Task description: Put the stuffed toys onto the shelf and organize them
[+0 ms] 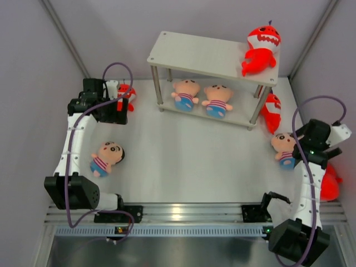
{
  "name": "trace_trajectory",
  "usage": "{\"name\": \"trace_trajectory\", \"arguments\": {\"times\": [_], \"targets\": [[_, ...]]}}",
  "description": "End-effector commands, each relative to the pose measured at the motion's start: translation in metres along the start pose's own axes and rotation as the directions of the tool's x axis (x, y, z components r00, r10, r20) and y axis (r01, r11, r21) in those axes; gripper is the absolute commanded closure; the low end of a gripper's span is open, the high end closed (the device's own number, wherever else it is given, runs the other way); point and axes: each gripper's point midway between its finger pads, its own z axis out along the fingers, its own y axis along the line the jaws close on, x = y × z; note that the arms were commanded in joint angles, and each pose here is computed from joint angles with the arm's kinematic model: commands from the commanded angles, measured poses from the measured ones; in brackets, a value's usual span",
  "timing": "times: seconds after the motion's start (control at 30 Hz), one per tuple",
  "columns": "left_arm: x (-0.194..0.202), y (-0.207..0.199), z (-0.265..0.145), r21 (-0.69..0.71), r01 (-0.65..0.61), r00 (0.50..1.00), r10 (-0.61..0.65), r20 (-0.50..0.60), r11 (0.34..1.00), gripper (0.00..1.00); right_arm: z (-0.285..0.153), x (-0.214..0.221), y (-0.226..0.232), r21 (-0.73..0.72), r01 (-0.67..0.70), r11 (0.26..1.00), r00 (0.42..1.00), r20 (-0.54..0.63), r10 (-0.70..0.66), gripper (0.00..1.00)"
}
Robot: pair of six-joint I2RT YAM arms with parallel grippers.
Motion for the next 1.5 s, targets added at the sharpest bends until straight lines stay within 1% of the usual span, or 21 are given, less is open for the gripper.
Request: {"name": "trace_trajectory", "arguments": {"times": [0.0, 0.07, 0.1, 0.17, 0.27, 0.43, 0.5, 0.67, 0.73, 0.77, 0.83, 0.9, 0.93, 0.97, 1.1, 1.17, 1.27, 1.3, 1.37, 1.4, 1.47], "targets": [[-0.021, -0.005, -0.009, 0.035, -0.028, 0.997, 0.025, 0.072, 0.999, 0.02, 0.003, 0.005, -0.046, 0.234, -0.156, 0.960, 0.985, 0.110, 0.134, 0.00], [-0.021, -0.005, -0.012, 0.035, -0.033, 0.996, 0.030, 0.079, 0.999, 0.02, 0.007, 0.017, -0.069, 0.343, -0.209, 0.916, 0.975, 0.150, 0.166, 0.01], [-0.021, -0.006, -0.014, 0.035, -0.036, 0.996, 0.033, 0.083, 0.999, 0.02, 0.006, 0.027, -0.079, 0.398, -0.204, 0.895, 0.978, 0.132, 0.164, 0.01], [-0.020, -0.005, -0.015, 0.029, -0.042, 0.996, 0.040, 0.086, 0.999, 0.02, 0.006, 0.029, -0.092, 0.458, -0.253, 0.852, 0.966, 0.170, 0.196, 0.01], [-0.020, -0.004, -0.016, 0.025, -0.046, 0.995, 0.043, 0.087, 0.999, 0.02, -0.002, 0.028, -0.109, 0.542, -0.272, 0.795, 0.960, 0.209, 0.185, 0.01], [-0.021, -0.005, -0.014, 0.029, -0.053, 0.995, 0.050, 0.084, 0.998, 0.02, -0.018, 0.003, -0.130, 0.628, -0.266, 0.731, 0.947, 0.311, 0.078, 0.01], [-0.022, -0.004, -0.014, 0.026, -0.051, 0.995, 0.049, 0.084, 0.998, 0.02, -0.012, 0.009, -0.136, 0.647, -0.260, 0.717, 0.948, 0.313, 0.061, 0.01], [-0.021, -0.002, -0.014, 0.014, -0.054, 0.995, 0.052, 0.082, 0.998, 0.02, 0.019, 0.049, -0.159, 0.687, -0.224, 0.691, 0.974, 0.165, 0.153, 0.00], [-0.020, 0.000, -0.014, 0.002, -0.058, 0.995, 0.058, 0.077, 0.998, 0.02, 0.034, 0.053, -0.155, 0.657, -0.239, 0.715, 0.971, 0.151, 0.186, 0.01], [-0.020, 0.002, -0.014, -0.002, -0.057, 0.995, 0.057, 0.076, 0.998, 0.02, 0.038, 0.061, -0.160, 0.668, -0.201, 0.716, 0.979, 0.105, 0.177, 0.01], [-0.020, 0.002, -0.014, -0.004, -0.057, 0.996, 0.057, 0.076, 0.998, 0.02, 0.047, 0.067, -0.155, 0.641, -0.202, 0.741, 0.976, 0.073, 0.203, 0.01], [-0.019, 0.001, -0.013, 0.000, -0.053, 0.996, 0.053, 0.073, 0.999, 0.02, 0.055, 0.070, -0.150, 0.604, -0.202, 0.771, 0.974, 0.043, 0.221, 0.32], [-0.020, 0.001, -0.014, 0.001, -0.052, 0.996, 0.052, 0.078, 0.999, 0.02, 0.056, 0.070, -0.149, 0.594, -0.204, 0.778, 0.974, 0.042, 0.223, 0.53], [-0.020, 0.000, -0.014, 0.005, -0.054, 0.995, 0.053, 0.079, 0.999, 0.02, 0.055, 0.068, -0.146, 0.572, -0.202, 0.795, 0.975, 0.044, 0.216, 0.99], [-0.020, 0.001, -0.013, 0.001, -0.052, 0.996, 0.052, 0.076, 0.999, 0.02, 0.052, 0.040, -0.115, 0.378, -0.241, 0.894, 0.971, 0.097, 0.221, 1.00], [-0.020, 0.001, -0.013, 0.001, -0.051, 0.996, 0.050, 0.075, 0.999, 0.02, 0.036, 0.008, -0.102, 0.274, -0.283, 0.919, 0.952, 0.196, 0.235, 1.00], [-0.021, -0.002, -0.013, 0.019, -0.051, 0.996, 0.049, 0.080, 0.999, 0.02, 0.011, -0.033, -0.082, 0.147, -0.314, 0.938, 0.923, 0.278, 0.266, 1.00], [-0.022, -0.005, -0.013, 0.033, -0.053, 0.995, 0.050, 0.082, 0.998, 0.02, 0.005, -0.042, -0.070, 0.088, -0.305, 0.948, 0.923, 0.274, 0.271, 1.00], [-0.022, -0.009, -0.013, 0.057, -0.059, 0.995, 0.054, 0.087, 0.997, 0.02, -0.017, -0.078, -0.043, -0.052, -0.271, 0.961, 0.903, 0.331, 0.272, 1.00], [-0.023, -0.014, -0.013, 0.083, -0.061, 0.994, 0.054, 0.090, 0.995, 0.02, -0.025, -0.088, -0.023, -0.145, -0.236, 0.961, 0.906, 0.323, 0.272, 1.00], [-0.026, -0.017, -0.015, 0.103, -0.068, 0.993, 0.057, 0.103, 0.992, 0.02, -0.059, -0.125, 0.012, -0.297, -0.136, 0.945, 0.890, 0.382, 0.248, 1.00]]}}
